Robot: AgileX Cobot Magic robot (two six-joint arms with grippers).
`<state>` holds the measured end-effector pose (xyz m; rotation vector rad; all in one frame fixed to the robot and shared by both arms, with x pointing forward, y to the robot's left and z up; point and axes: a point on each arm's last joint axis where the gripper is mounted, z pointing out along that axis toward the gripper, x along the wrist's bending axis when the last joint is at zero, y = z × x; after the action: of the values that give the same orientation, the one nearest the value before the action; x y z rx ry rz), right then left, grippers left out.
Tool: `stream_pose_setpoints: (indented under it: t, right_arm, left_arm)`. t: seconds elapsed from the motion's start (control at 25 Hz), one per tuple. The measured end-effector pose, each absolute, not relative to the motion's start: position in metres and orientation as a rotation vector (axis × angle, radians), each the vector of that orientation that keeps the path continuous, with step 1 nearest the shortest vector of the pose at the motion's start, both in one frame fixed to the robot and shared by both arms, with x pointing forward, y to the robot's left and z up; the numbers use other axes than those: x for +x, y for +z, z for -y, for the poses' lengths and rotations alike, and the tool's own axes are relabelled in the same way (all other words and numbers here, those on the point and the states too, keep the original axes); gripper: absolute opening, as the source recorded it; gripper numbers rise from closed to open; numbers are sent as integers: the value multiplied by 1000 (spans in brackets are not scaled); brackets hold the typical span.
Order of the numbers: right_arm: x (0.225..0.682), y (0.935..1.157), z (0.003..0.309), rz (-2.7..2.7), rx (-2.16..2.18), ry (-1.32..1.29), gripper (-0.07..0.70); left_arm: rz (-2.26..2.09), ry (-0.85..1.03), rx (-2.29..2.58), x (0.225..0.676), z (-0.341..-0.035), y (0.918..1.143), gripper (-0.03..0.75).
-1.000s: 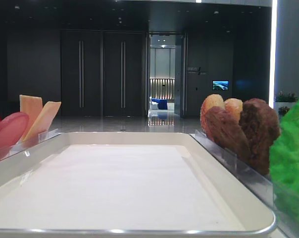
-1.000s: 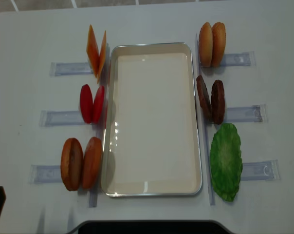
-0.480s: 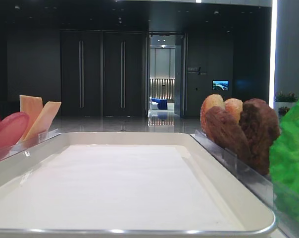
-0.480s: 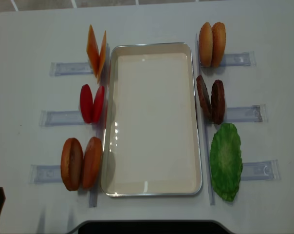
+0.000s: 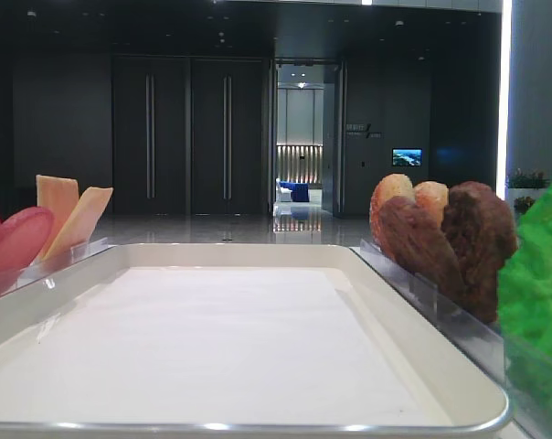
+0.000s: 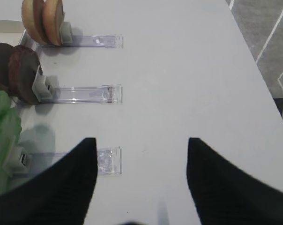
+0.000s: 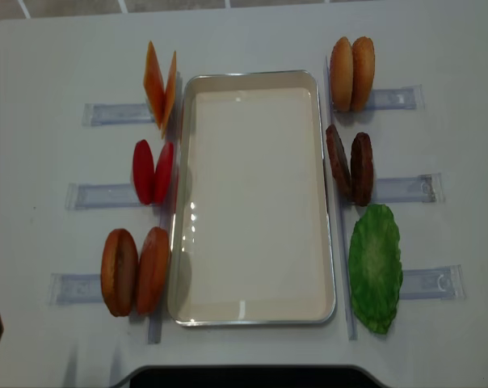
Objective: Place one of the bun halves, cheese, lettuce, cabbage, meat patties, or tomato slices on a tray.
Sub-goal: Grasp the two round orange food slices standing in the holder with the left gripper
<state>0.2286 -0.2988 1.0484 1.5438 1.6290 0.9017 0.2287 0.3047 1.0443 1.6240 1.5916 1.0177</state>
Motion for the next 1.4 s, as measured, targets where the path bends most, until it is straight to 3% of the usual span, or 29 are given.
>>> stream_pose_setpoints:
  t: [0.36, 0.64, 1.0, 1.4]
  right_arm:
    - [229, 1048, 299, -1629, 1544, 902, 405]
    - [229, 1048, 299, -1629, 1544, 902, 405]
    - [229, 1048, 299, -1629, 1544, 902, 405]
    - [229, 1048, 299, -1629, 1544, 902, 405]
  left_arm:
    - [-1670, 942, 1684, 232, -305, 1053, 559]
    - [-1851, 759, 1762, 264, -306, 1064, 559]
    - [-1969, 644, 1793, 304, -308, 1097, 558]
    - [-2163, 390, 1948, 366, -311, 1076, 557]
